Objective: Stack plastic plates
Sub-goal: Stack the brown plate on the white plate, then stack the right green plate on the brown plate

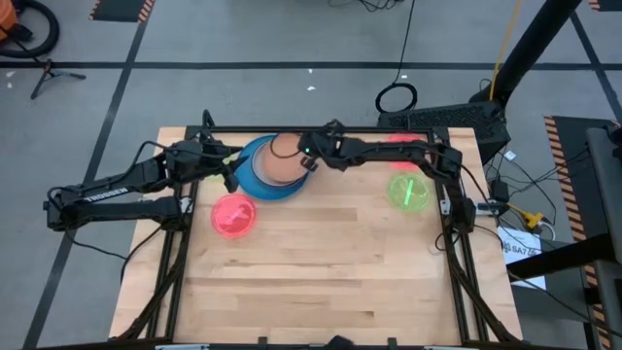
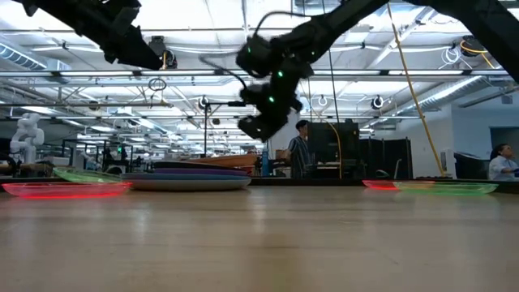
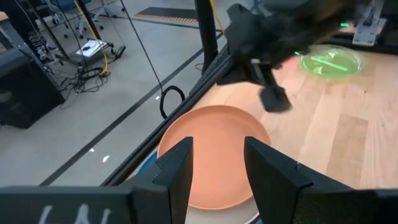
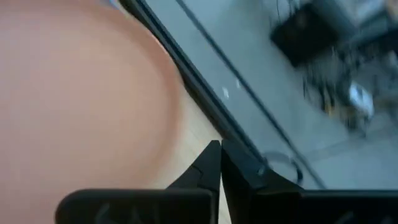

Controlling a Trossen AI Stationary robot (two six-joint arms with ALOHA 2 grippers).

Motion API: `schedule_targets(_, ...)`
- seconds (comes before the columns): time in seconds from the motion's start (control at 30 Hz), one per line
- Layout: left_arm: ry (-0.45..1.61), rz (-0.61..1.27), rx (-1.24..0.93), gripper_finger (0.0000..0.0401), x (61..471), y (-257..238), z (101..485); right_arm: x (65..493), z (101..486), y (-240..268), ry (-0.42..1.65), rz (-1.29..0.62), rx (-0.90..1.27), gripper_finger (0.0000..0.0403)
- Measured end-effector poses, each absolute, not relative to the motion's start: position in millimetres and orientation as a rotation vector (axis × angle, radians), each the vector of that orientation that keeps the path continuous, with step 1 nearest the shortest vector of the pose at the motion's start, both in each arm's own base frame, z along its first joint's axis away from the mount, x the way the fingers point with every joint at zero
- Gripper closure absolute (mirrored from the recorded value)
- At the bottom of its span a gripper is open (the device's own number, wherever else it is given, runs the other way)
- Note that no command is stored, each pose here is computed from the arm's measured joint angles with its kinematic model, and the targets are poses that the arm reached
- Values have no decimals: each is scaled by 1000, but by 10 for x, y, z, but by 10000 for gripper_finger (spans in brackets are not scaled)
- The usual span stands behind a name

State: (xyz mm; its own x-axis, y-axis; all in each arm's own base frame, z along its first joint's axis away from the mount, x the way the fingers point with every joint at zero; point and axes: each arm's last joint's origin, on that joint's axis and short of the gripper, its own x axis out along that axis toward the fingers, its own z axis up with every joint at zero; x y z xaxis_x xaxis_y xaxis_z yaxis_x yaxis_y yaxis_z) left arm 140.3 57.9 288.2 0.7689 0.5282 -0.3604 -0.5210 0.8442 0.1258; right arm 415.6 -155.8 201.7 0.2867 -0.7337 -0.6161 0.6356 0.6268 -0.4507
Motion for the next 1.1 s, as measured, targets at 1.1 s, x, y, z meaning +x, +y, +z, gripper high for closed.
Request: schedule_targets(1.1, 417, 580, -43, 252, 1390, 574, 2849, 3742, 2222, -739, 1219, -782, 20, 402)
